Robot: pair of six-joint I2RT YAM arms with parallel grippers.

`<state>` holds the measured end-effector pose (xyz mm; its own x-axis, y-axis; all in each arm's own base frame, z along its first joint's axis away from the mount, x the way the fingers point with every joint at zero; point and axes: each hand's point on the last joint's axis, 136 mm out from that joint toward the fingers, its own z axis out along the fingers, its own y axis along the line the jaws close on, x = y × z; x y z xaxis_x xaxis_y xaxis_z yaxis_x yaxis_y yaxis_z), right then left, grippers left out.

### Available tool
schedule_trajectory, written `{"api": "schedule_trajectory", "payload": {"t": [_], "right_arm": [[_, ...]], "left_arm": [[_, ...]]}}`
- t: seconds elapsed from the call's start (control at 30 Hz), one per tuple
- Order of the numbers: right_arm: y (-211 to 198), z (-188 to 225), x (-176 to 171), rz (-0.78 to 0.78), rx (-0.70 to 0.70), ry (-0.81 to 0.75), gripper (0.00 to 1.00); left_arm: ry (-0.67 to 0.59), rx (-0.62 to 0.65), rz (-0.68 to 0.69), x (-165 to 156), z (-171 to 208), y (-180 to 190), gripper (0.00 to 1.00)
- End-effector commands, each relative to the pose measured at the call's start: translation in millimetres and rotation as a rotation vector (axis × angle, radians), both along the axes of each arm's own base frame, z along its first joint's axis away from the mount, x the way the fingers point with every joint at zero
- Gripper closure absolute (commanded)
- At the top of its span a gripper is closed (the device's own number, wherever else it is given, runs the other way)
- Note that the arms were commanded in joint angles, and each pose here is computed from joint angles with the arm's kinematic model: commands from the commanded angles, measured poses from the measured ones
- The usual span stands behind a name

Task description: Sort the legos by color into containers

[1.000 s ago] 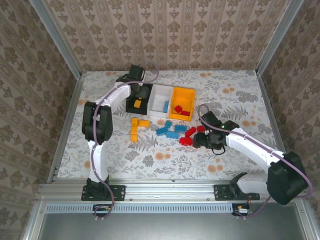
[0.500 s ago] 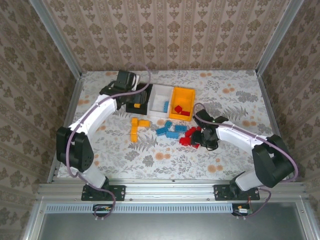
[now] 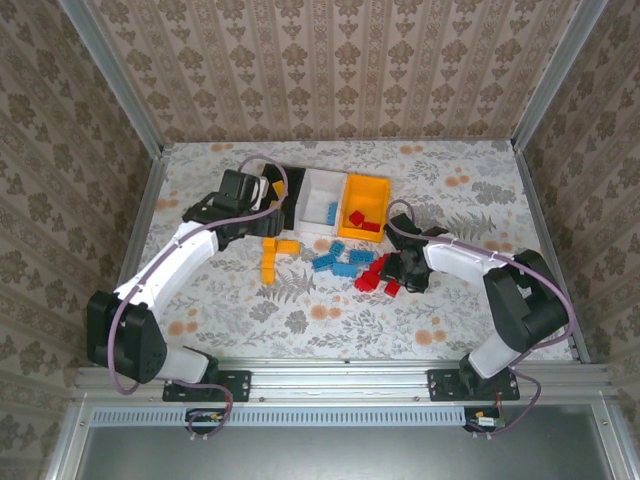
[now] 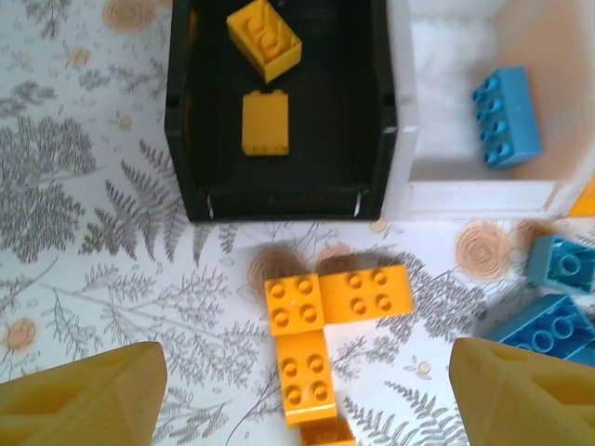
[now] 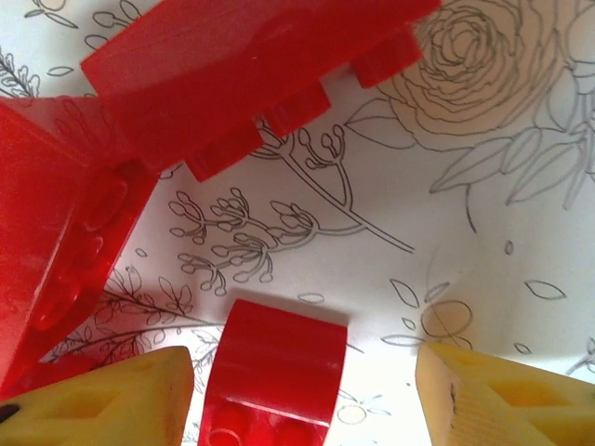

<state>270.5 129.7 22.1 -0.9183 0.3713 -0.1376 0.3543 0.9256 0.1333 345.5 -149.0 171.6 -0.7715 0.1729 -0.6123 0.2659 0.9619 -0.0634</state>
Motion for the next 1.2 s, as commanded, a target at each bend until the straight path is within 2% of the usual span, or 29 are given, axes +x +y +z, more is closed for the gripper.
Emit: {"api": "schedule_trajectory", "payload": {"t": [0.0, 0.23, 0.33, 0.4, 0.53, 0.6, 0.8, 0.93, 1.17], "right_arm": [[2, -8, -4, -0.019, 0.013, 0.017, 0.36], [-10, -5, -20, -0.011, -0.02, 0.014, 0.5], [-14, -4, -24, -0.008, -0.028, 0.015, 0.52], [-14, -5, -26, -0.007, -0.027, 0.017, 0.51], [-13, -9, -27, -0.001, -0.026, 0.029, 0.43], [-11, -11, -27, 0.002, -0.018, 0.035, 0.44], [-11, -9, -30, 0.008, -0.01, 0.033, 0.64], [-14, 12, -28, 0.012, -0.015, -0.012, 0.67], [-14, 85, -7, 0.05, -0.005, -0.183, 0.66]], "left_arm": [[0.017, -0.019, 0.023, -9, -3, 6, 0.19], [0.032, -0.016, 0.025, -14, -10, 9, 0.18], [0.036, -0.02, 0.026, -15, -11, 8, 0.17], [0.034, -0.021, 0.026, -15, -10, 9, 0.17], [0.028, -0.016, 0.033, -18, -9, 12, 0.16], [0.029, -0.015, 0.033, -19, -9, 13, 0.16], [0.033, -0.015, 0.036, -22, -10, 16, 0.15], [0.034, -0.03, 0.035, -23, -8, 16, 0.14], [0.037, -0.096, 0.031, -27, -1, 11, 0.13]]}}
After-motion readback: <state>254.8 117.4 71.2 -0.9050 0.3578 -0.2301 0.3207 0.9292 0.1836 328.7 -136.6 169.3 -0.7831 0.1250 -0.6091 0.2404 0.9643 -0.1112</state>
